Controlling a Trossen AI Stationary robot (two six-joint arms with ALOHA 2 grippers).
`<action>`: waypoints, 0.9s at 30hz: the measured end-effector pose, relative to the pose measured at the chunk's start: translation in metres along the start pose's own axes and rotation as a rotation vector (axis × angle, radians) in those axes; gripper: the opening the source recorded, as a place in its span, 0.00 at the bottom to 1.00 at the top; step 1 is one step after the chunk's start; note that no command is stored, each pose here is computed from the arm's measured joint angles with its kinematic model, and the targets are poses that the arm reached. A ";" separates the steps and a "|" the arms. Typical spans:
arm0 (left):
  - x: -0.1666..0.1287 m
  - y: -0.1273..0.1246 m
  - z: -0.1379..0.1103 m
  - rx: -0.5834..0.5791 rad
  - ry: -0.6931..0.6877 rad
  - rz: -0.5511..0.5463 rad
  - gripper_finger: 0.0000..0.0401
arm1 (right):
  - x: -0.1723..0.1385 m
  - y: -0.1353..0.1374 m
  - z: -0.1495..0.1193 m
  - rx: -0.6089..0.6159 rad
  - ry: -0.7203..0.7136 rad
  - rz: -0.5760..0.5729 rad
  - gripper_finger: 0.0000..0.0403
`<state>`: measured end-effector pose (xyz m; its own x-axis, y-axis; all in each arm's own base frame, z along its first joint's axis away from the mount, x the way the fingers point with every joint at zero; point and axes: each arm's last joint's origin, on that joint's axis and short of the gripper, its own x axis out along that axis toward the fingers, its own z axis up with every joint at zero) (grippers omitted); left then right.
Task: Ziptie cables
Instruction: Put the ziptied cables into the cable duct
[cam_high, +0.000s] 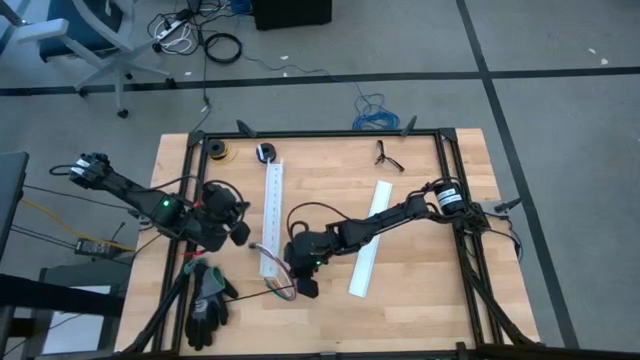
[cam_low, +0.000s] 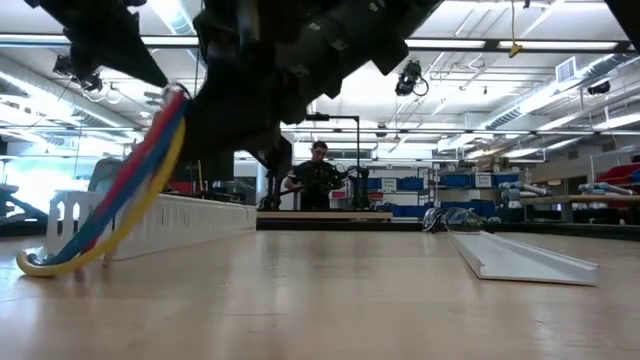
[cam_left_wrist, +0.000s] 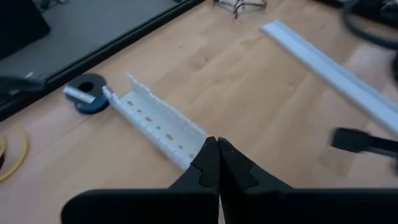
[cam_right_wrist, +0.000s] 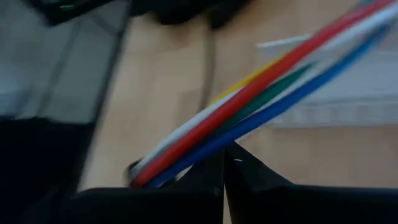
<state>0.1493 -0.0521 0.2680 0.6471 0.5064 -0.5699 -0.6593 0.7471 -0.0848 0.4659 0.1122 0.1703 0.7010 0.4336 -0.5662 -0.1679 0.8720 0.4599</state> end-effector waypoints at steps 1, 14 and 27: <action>0.000 0.001 -0.001 -0.007 0.008 0.009 0.00 | 0.000 0.001 0.000 -0.004 0.016 0.040 0.00; 0.012 -0.012 -0.026 -0.035 0.146 -0.008 0.00 | -0.007 -0.018 -0.027 0.089 0.274 -0.204 0.00; 0.024 -0.049 -0.076 -0.075 0.204 -0.202 0.00 | -0.026 -0.024 -0.043 0.073 0.465 -0.439 0.00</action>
<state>0.1676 -0.1096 0.1965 0.6826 0.2484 -0.6873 -0.5565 0.7863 -0.2685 0.4220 0.0898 0.1439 0.3173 0.1073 -0.9422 0.1252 0.9801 0.1538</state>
